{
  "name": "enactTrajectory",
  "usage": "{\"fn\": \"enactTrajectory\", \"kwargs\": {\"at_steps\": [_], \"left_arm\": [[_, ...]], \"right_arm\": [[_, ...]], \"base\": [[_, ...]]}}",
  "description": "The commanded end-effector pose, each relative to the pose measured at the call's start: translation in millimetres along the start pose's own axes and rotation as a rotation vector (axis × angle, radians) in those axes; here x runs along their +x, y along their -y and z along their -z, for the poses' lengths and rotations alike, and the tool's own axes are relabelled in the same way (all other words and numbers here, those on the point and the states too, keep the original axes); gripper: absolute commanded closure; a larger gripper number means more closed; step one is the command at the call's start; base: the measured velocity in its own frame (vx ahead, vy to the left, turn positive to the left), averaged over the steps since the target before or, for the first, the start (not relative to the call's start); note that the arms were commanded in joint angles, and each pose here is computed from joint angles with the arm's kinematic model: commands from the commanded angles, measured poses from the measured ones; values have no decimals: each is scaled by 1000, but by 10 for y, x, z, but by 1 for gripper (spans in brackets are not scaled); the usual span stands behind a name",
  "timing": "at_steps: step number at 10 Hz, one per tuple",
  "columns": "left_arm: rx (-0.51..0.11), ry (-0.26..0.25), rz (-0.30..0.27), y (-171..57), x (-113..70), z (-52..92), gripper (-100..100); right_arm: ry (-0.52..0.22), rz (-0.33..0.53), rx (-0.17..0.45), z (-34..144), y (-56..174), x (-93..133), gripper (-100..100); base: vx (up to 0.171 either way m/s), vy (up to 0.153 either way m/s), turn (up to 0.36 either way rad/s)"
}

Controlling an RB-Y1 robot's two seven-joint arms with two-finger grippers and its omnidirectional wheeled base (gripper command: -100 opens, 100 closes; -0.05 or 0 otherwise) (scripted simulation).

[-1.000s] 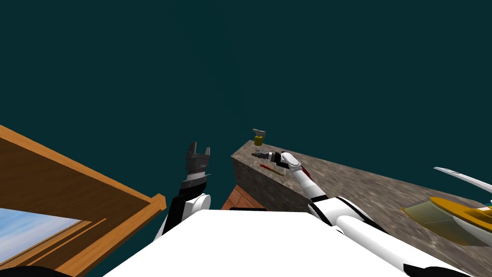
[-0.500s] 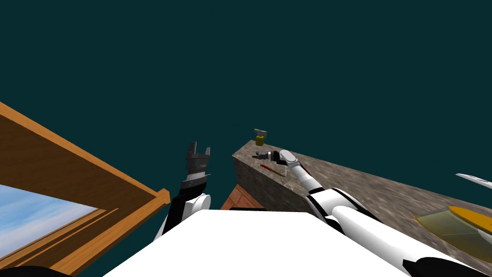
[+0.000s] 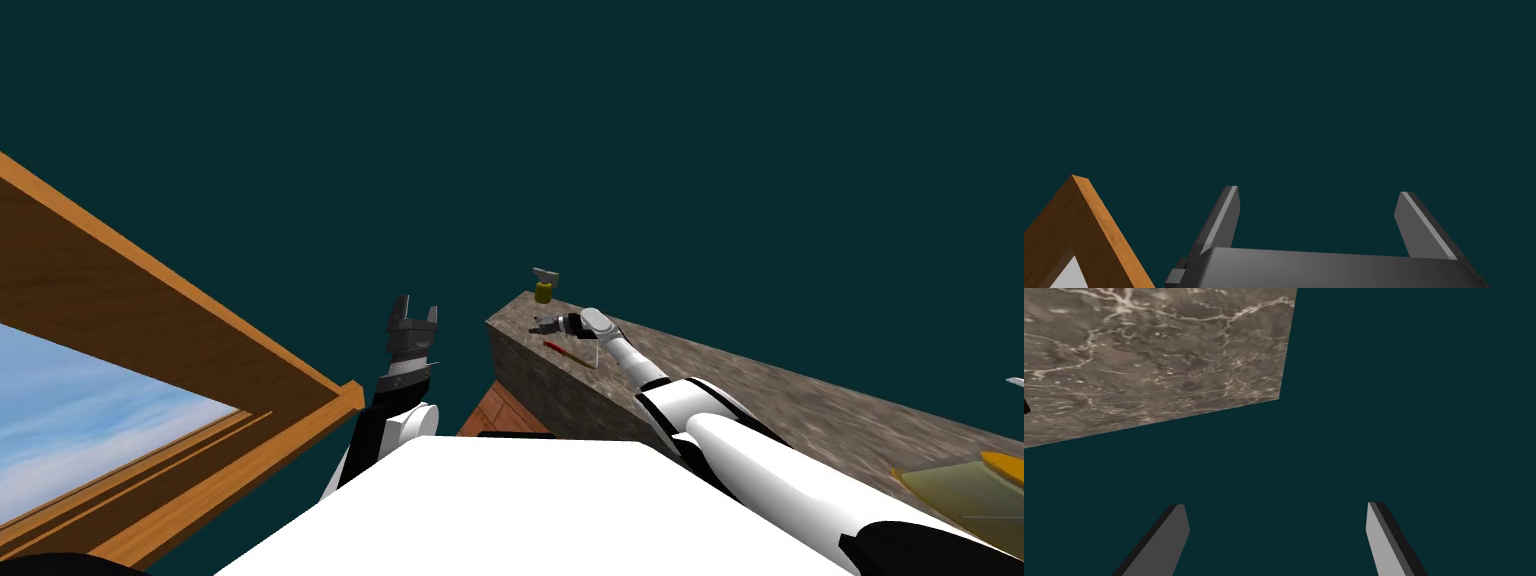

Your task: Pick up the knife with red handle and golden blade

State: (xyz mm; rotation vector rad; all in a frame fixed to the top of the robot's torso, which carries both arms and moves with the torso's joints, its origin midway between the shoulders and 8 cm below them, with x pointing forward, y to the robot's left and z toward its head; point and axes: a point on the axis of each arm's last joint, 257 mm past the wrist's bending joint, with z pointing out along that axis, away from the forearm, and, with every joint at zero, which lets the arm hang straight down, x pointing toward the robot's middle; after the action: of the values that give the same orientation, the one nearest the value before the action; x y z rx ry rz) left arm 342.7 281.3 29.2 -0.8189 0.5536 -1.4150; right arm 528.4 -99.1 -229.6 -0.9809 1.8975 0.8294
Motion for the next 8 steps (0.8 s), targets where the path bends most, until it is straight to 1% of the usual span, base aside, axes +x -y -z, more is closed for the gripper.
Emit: {"fn": "enactTrajectory", "kwargs": {"at_steps": [1,2,3,4,5,6,7,8], "left_arm": [[0,0,0,0,0,0,0],[0,0,0,0,0,0,0],[0,0,0,0,0,0,0],[0,0,0,0,0,0,0],[0,0,0,0,0,0,0],[0,0,0,0,0,0,0],[0,0,0,0,0,0,0],[0,0,0,0,0,0,0]], "right_arm": [[-34,5,12,-12,56,110,-100],[-102,15,13,12,121,201,-100],[-129,17,28,25,173,297,-100],[-130,14,29,26,177,307,-100],[-204,28,35,71,251,410,-100],[-224,20,46,90,294,500,-100],[-287,30,48,144,348,566,-100],[-316,23,64,178,404,685,-100]], "base": [[-9,-11,-4],[-21,-14,154],[-22,-21,79],[-10,-12,-22],[-23,-17,145],[-26,-22,83],[-38,-22,143],[-33,-18,77]]}}
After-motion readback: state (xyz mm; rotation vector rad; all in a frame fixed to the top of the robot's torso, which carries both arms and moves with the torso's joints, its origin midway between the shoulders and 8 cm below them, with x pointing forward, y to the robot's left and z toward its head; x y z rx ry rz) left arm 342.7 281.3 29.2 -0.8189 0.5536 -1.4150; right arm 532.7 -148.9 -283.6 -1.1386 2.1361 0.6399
